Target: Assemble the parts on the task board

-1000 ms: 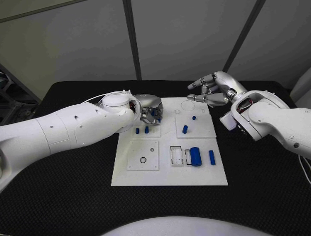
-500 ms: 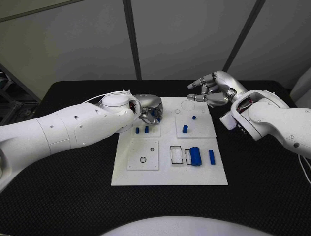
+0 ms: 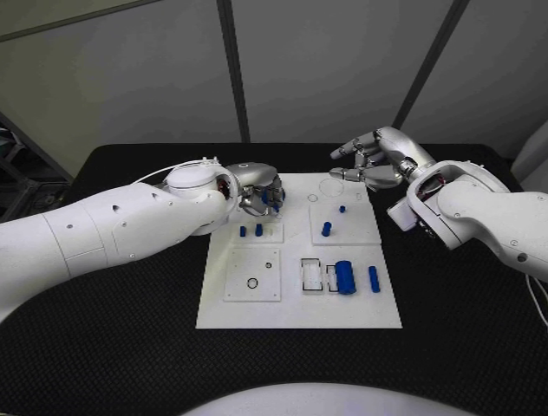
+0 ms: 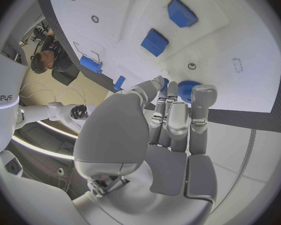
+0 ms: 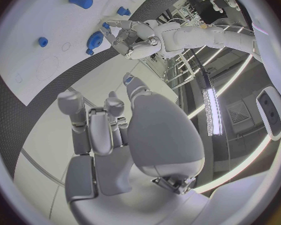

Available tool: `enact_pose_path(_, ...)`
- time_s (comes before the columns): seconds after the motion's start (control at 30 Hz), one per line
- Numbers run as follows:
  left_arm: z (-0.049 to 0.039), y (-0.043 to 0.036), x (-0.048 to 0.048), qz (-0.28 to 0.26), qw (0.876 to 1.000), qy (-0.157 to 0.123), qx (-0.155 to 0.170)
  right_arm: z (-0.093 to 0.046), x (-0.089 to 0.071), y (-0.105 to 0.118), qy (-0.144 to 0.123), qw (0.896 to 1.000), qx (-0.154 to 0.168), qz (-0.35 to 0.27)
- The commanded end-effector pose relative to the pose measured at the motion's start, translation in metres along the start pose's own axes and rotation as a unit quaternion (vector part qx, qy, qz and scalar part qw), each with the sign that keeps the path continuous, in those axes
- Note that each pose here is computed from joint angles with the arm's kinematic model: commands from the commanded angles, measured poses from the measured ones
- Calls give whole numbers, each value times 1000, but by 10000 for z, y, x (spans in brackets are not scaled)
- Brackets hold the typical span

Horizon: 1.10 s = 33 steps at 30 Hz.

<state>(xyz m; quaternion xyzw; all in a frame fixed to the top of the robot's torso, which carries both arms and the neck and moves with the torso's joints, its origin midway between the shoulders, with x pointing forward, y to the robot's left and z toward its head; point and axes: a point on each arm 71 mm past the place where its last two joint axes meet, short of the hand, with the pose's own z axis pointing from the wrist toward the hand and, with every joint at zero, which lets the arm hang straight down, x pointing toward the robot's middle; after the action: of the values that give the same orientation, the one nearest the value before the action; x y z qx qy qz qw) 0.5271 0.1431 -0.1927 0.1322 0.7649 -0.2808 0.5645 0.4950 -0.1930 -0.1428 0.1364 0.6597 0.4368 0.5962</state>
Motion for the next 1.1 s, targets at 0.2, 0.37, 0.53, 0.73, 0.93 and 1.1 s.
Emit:
enact_pose_path(0.2,-174,42,-181,-25,999,-33,0,1,-9,5,1,1000,-2,1)
enact_pose_path(0.37,-271,93,-215,-29,999,-36,-6,-1,-13,-1,1,1000,-2,0)
enact_pose_path(0.53,-354,182,-222,-34,999,-29,-20,-6,-21,-8,0,1000,-1,0)
enact_pose_path(0.73,-416,285,-163,-44,998,-22,-35,-8,-25,-11,0,1000,0,-1)
enact_pose_path(0.93,-417,343,-72,-51,998,-15,-44,-9,-25,-11,0,1000,0,-1)
enact_pose_path(1.1,-406,378,-31,-52,997,-11,-50,-11,-28,-12,0,1000,0,-1)
